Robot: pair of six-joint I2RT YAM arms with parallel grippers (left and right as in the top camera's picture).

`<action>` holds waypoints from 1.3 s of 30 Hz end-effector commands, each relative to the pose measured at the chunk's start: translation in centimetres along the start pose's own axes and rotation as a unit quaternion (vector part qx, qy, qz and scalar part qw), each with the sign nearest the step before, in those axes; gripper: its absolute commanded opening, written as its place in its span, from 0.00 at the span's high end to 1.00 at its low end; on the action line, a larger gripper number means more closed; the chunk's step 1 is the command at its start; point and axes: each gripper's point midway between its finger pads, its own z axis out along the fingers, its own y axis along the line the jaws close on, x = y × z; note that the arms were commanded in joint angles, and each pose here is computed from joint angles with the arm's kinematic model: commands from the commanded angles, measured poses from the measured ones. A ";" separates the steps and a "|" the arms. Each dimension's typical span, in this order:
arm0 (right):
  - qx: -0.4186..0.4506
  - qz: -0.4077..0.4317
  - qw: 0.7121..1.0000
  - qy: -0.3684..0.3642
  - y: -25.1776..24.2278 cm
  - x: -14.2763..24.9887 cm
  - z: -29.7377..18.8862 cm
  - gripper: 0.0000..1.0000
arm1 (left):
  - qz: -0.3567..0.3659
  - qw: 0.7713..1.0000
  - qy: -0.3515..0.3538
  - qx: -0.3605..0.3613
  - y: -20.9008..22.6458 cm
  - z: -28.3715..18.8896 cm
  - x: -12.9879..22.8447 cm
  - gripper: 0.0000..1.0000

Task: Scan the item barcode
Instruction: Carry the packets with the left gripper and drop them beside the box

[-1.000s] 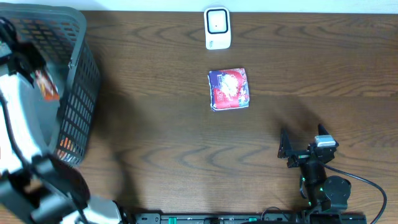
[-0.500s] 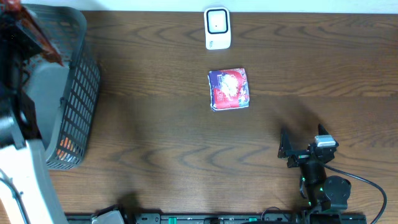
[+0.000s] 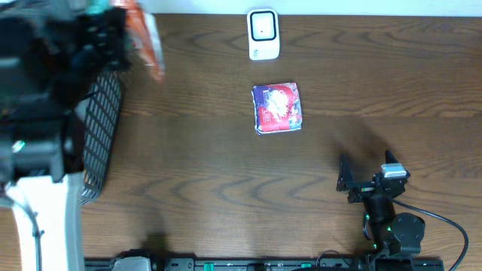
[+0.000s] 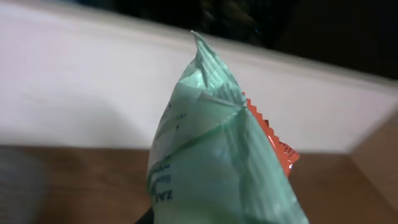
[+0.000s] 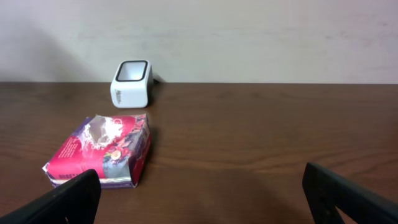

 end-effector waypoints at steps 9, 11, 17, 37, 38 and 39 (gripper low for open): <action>0.007 0.004 1.000 -0.001 -0.4 0.0 0.0 0.01 | -0.053 0.958 0.272 0.067 -4.3 12.1 17.2 0.93; 0.007 0.004 1.000 -0.001 -0.4 0.0 0.0 0.01 | -0.075 0.944 0.319 0.049 -4.2 13.6 20.8 0.93; 0.007 0.004 1.000 -0.001 -0.4 0.0 0.0 0.01 | -0.072 0.915 0.395 -0.040 -2.7 16.9 29.2 0.93; 0.007 0.004 1.000 -0.001 -0.4 0.0 0.0 0.01 | -0.020 0.910 0.407 -0.070 -3.0 17.9 32.1 0.26; 0.007 0.004 1.000 -0.001 -0.4 0.0 0.0 0.01 | -0.015 0.916 0.396 -0.065 -3.1 17.6 30.9 0.24; 0.007 0.004 1.000 -0.001 -0.4 0.0 0.0 0.01 | -0.011 0.921 0.385 -0.061 -3.1 17.3 29.7 0.21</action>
